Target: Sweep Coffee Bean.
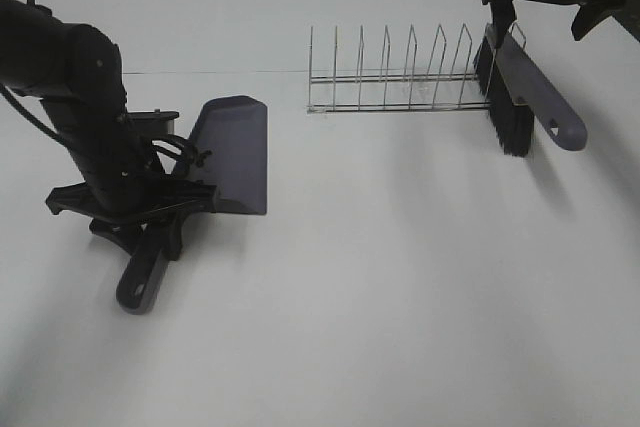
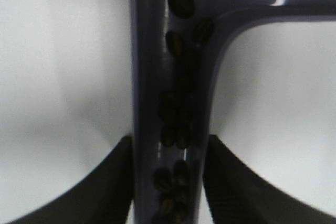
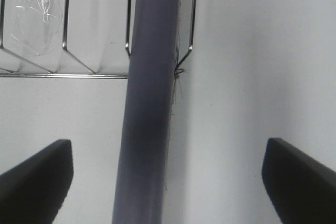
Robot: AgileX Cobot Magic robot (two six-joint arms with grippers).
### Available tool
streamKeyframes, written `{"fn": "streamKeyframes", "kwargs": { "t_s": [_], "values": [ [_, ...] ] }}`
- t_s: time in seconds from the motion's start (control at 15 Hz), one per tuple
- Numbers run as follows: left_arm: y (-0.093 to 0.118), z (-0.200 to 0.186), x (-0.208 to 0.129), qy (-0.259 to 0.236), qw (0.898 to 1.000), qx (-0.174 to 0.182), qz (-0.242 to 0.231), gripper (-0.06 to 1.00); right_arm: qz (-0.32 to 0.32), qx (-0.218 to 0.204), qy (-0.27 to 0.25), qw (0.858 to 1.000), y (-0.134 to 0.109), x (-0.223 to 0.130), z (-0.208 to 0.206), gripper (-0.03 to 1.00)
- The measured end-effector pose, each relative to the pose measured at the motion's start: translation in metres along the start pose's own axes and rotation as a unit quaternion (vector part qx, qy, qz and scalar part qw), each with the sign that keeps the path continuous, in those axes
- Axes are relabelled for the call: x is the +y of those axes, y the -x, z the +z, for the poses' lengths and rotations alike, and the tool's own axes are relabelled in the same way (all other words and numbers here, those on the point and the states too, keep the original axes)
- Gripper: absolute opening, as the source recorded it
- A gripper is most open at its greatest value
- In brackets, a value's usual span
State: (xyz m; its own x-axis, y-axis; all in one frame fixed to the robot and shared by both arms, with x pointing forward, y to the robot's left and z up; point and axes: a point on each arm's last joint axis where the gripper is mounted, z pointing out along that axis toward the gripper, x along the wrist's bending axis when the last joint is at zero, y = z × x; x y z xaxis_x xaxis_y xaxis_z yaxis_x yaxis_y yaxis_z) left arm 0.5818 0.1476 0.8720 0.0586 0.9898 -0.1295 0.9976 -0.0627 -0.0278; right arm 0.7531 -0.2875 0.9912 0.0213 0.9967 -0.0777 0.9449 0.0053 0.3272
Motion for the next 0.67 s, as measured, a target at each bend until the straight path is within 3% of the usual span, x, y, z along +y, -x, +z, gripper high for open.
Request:
{"fn": "streamKeyframes", "kwargs": {
  "t_s": [0.07,0.13,0.33,0.47,0.67],
  "values": [
    [0.001,-0.001,0.001,0.000,1.000,-0.001,0.000,0.49,0.000,0.000,0.000,1.000,0.000,0.000,0.000,0.83],
    [0.005,-0.006,0.005,-0.007,1.000,-0.001,0.010,0.68,0.003,0.008,0.006,1.000,-0.001,0.001,-0.007,0.83],
    [0.011,-0.031,0.014,-0.002,1.000,-0.005,0.024,0.71,0.011,0.024,0.031,0.999,0.000,0.000,-0.044,0.83],
    [0.013,-0.066,0.009,0.022,0.999,-0.002,0.033,0.71,0.011,0.034,0.018,0.999,0.000,-0.013,-0.059,0.83],
    [0.005,-0.135,-0.016,0.052,0.997,0.036,0.042,0.71,-0.008,0.033,-0.018,0.999,0.003,-0.047,-0.079,0.83]
  ]
}}
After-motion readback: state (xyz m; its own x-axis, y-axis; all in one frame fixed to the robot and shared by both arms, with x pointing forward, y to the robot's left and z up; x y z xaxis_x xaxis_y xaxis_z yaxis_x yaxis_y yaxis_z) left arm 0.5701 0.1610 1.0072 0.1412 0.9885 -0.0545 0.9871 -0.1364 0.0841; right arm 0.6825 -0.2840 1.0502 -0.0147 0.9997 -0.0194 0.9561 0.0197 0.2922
